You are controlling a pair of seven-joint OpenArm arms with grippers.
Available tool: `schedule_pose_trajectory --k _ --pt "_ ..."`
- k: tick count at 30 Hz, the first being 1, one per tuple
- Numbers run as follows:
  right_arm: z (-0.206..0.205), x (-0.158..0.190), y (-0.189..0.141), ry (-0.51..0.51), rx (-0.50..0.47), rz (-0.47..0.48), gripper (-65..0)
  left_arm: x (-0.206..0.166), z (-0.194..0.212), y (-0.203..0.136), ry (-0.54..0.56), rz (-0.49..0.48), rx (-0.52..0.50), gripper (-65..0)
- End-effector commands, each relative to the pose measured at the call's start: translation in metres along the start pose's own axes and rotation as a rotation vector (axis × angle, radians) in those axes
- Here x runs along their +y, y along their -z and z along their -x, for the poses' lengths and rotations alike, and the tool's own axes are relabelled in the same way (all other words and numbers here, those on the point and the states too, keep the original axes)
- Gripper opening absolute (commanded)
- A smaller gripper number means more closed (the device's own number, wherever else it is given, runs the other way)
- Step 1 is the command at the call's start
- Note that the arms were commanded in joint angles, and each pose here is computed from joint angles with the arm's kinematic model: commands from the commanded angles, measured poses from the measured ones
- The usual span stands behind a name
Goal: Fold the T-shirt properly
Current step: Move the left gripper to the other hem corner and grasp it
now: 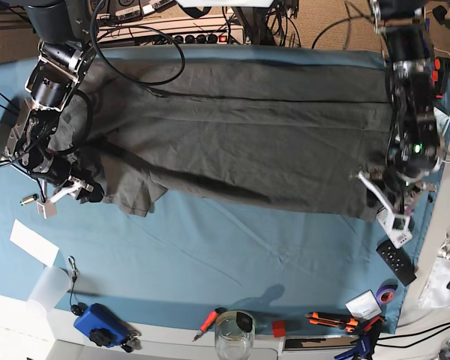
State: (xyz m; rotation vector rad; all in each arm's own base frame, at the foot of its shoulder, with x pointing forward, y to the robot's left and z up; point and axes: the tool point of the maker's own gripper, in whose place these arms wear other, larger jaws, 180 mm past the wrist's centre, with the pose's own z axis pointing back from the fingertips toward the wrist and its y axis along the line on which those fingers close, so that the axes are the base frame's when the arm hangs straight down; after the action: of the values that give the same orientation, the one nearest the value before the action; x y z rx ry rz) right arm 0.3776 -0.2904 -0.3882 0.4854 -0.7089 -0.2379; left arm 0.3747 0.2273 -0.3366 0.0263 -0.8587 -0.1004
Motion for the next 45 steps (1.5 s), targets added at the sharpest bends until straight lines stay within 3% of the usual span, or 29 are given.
schedule_pose_trajectory --k 1,7,13,22,32,41,45 --pt "-0.011 -0.002 -0.006 -0.022 -0.008 0.015 -42.8 0.010 -0.020 0.003 -0.001 -0.017 -0.040 -40.9" --pt "-0.011 -0.002 -0.006 -0.022 -0.008 0.015 -42.8 0.019 -0.004 0.033 -0.084 0.006 0.151 -40.9" --pt "-0.011 -0.002 -0.006 -0.021 -0.008 0.015 -42.8 0.020 -0.010 0.038 -0.106 0.014 0.174 -40.9" --pt "-0.011 -0.002 -0.006 -0.021 -0.008 0.015 -42.8 0.009 0.034 0.049 -0.174 0.068 0.318 -40.9" --pt "-0.011 -0.002 -0.006 -0.022 -0.008 0.015 -42.8 0.003 0.019 0.055 -0.220 0.111 0.273 -41.1" --pt "-0.012 -0.002 -0.006 -0.022 -0.010 0.015 -42.8 0.000 -0.001 0.055 -0.237 0.138 0.239 -51.4" --pt "-0.014 -0.002 -0.006 -0.022 -0.024 0.014 -43.2 0.000 -0.002 0.055 -0.237 0.137 0.234 -60.2"
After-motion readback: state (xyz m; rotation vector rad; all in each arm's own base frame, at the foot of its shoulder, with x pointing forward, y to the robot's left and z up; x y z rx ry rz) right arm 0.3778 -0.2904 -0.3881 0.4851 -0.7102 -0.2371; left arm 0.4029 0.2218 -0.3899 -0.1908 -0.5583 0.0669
